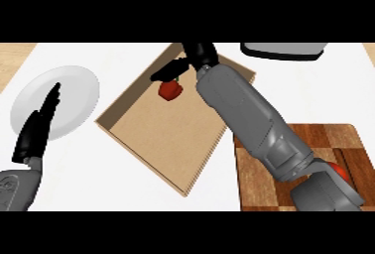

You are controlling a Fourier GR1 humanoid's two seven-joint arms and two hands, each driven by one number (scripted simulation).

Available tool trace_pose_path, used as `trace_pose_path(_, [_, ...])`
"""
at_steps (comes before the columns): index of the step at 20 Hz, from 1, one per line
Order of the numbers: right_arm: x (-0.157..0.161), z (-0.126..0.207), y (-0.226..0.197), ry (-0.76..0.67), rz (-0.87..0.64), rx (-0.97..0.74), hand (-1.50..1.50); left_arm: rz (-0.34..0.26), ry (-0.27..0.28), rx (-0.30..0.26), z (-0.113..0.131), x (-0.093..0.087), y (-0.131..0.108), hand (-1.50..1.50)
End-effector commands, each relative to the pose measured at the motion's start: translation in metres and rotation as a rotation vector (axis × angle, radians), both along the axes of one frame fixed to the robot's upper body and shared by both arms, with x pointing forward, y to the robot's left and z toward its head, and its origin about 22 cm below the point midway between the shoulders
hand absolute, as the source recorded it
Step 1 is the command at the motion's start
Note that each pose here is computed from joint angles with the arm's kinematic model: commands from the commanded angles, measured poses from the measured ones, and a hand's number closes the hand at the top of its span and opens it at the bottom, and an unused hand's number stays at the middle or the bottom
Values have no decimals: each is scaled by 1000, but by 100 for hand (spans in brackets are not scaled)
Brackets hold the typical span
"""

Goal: Pick the bell pepper from the cutting board and place it in the cardboard box

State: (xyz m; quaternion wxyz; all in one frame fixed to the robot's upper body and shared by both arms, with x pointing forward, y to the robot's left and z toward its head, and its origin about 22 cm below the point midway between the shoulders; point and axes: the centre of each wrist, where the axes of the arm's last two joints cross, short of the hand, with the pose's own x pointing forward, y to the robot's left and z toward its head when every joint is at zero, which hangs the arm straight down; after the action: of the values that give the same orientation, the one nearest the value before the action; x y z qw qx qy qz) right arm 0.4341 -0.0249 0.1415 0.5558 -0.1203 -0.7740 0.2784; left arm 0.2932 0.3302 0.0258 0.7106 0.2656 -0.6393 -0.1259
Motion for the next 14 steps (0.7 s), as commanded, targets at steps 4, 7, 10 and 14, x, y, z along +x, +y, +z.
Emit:
trace_pose_path(4, [7,11,-8,-26,-18,224,-150,52,17,2,-3,-11,15,0])
trace_pose_path(7, [23,14,-52,-7,5,292,-150,64,14,-3,-9,-14,23,0])
trace_pose_path(10, [30,2,-98,-15,-47,275,-150,66,9,-13,-6,-19,22,0])
trace_pose_path(14, [40,22,-153,-4,-90,288,-150,69,10,-3,1,-6,20,0])
